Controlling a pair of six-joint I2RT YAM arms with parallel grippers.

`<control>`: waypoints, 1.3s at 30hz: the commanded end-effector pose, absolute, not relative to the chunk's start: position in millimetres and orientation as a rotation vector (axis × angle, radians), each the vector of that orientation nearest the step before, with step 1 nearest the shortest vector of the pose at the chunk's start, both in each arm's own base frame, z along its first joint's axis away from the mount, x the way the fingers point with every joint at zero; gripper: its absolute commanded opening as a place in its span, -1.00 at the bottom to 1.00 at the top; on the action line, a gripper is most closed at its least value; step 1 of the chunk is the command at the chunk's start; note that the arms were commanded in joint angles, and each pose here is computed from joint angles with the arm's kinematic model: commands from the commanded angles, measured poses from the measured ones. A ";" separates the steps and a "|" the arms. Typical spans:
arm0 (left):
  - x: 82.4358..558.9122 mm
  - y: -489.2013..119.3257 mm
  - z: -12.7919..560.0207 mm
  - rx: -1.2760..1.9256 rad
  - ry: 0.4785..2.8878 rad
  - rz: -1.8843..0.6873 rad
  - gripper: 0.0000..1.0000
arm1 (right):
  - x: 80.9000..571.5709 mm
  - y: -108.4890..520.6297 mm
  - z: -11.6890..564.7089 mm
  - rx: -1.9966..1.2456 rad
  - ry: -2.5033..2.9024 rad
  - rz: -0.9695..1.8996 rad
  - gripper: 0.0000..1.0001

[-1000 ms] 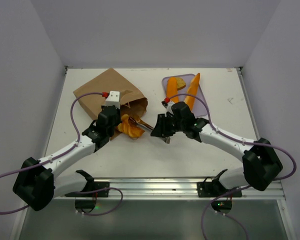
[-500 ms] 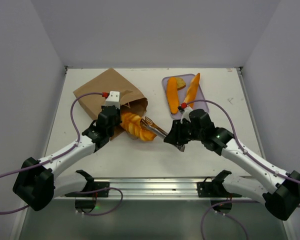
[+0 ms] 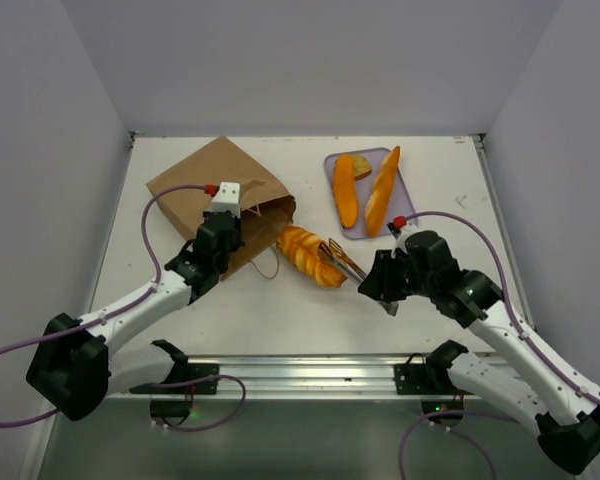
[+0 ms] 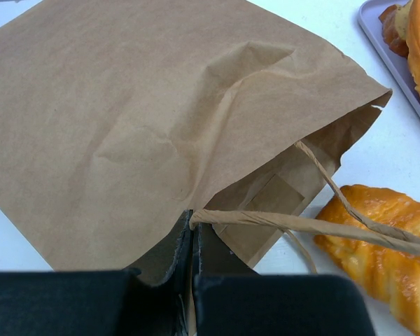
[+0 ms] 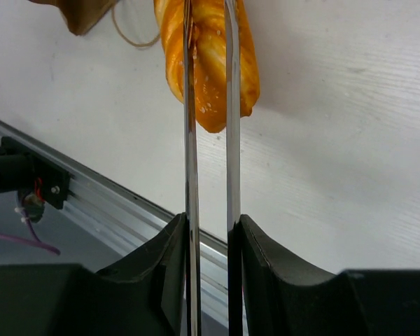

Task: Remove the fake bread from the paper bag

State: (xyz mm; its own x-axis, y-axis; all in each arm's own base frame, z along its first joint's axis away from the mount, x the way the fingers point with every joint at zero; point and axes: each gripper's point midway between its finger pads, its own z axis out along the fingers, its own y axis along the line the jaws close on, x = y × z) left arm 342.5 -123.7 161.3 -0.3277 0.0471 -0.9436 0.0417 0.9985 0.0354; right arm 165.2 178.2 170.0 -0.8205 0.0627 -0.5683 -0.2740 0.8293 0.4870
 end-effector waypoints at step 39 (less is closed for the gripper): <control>344.7 -127.0 172.4 -0.023 1.878 -0.059 -1.00 | 335.0 111.8 258.1 0.272 2.042 0.462 -0.70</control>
State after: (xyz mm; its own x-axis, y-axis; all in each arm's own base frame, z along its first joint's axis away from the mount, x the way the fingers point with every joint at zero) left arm 343.3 -129.8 156.9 -0.3513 0.0102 -0.9362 0.0427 0.9991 -0.0052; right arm 300.3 113.2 212.1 -0.6460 0.3110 -0.6971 0.0198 0.9197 0.3920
